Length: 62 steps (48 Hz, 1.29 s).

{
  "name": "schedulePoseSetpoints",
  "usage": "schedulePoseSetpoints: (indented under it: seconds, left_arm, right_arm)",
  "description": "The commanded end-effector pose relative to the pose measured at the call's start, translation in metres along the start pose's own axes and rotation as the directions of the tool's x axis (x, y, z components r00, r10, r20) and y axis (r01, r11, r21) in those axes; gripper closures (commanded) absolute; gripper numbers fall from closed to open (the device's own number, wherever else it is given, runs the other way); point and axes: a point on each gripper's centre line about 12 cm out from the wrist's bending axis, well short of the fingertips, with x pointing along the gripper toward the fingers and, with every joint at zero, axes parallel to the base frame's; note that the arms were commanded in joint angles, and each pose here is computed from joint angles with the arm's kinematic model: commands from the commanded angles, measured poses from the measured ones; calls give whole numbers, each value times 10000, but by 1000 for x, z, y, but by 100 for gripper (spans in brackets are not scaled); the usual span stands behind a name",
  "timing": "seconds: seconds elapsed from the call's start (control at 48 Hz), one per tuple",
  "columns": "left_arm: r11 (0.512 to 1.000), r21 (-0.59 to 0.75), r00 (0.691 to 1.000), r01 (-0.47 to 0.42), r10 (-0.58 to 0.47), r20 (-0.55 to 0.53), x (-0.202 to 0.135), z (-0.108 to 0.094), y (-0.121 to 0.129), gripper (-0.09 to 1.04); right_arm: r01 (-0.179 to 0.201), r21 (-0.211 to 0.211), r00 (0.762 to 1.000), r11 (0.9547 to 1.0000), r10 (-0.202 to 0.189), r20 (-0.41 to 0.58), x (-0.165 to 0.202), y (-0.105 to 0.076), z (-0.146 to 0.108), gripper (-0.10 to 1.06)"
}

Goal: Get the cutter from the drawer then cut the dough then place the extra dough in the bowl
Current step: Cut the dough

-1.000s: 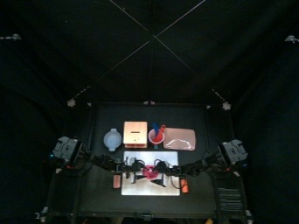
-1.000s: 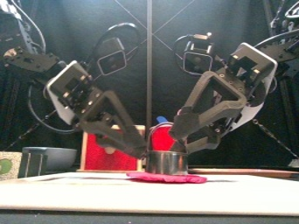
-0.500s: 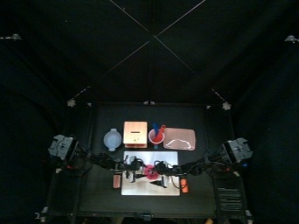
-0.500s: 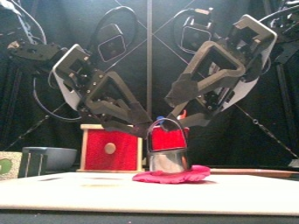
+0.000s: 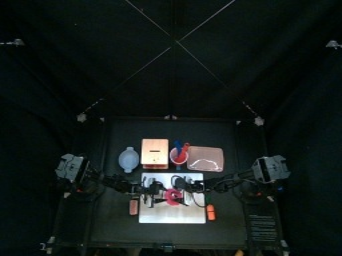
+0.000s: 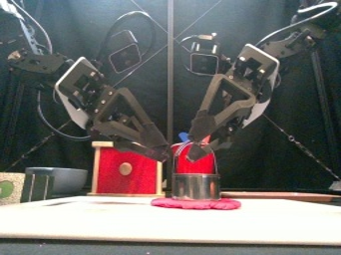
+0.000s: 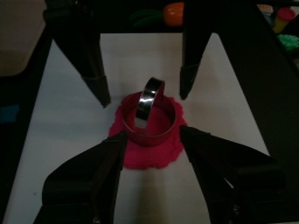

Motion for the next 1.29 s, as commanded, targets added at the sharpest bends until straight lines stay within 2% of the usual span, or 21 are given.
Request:
schedulePoseSetpoints:
  seconds: [0.021,0.167,0.292,0.396,0.771,1.021,1.104,1.208,1.292]
  left_arm:
    - [9997,226,9998,-31,27,178,-4,5,3,8]
    - [9952,983,9998,-42,25,173,-5,-2,5,8]
    - [9843,1748,9969,-238,104,775,-2,-2,6,8]
    - [9793,1971,9932,-450,226,1143,2,-2,9,8]
    - [9782,1952,9898,-705,443,1356,7,-15,12,9]
    - [9780,1828,9794,-1005,649,1910,11,-16,15,26]
    - [9781,1818,9801,-1017,672,1866,13,-18,16,32]
    - [9782,1806,9821,-1024,706,1745,15,-23,16,35]
    - [9789,1759,9825,-1044,741,1711,15,-24,16,35]
  right_arm:
    - [-247,190,9997,9995,246,68,-15,9,26,-4]
    - [-353,818,9942,9960,434,-985,-21,17,34,-4]
    - [-193,1087,9779,9939,414,-2049,-23,15,38,-4]
    - [-135,1203,9681,9926,431,-2467,-23,15,44,-4]
    - [56,1018,9436,9948,285,-3299,-17,11,57,-4]
    - [218,615,9308,9979,22,-3654,-19,10,59,-4]
    - [451,825,9277,9956,-111,-3731,-17,8,57,-4]
    - [876,806,9240,9929,-507,-3791,-16,5,55,-4]
    - [1211,901,9228,9885,-787,-3771,-15,2,56,-4]
